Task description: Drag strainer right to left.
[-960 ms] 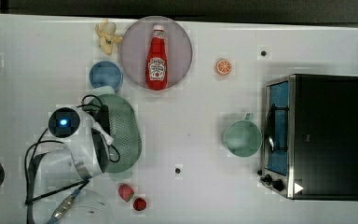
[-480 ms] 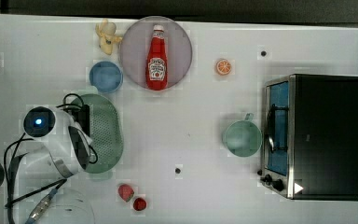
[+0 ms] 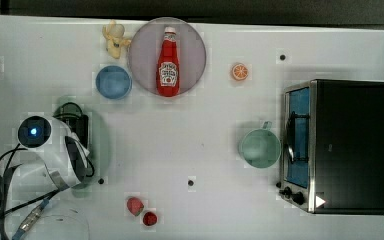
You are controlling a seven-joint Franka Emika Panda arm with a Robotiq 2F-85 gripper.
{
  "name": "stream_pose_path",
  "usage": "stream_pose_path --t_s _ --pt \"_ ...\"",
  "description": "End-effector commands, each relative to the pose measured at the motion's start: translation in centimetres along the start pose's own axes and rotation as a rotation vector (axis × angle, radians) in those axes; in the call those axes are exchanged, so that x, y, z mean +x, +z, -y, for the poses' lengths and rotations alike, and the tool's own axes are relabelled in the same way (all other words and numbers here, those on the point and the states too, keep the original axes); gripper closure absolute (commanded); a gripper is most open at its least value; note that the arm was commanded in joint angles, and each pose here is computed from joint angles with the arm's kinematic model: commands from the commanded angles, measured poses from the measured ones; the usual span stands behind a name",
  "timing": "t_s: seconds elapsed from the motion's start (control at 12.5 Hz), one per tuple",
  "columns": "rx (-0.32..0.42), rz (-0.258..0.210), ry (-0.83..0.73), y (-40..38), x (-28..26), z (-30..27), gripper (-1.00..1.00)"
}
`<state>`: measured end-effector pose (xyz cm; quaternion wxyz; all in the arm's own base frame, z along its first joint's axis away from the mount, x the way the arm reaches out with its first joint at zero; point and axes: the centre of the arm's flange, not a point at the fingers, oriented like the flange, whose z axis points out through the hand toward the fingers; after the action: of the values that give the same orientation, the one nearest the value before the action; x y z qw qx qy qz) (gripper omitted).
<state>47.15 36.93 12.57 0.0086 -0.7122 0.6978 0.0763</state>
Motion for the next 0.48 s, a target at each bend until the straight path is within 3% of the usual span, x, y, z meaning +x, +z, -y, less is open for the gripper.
stream_pose_path --t_s 0.08,0.48 --pt "0.001 0.037 -0.005 -0.7 -4.1 -0.3 -1.0" --pt "0.005 0.054 -0.011 -0.3 -6.0 -0.1 -1.0"
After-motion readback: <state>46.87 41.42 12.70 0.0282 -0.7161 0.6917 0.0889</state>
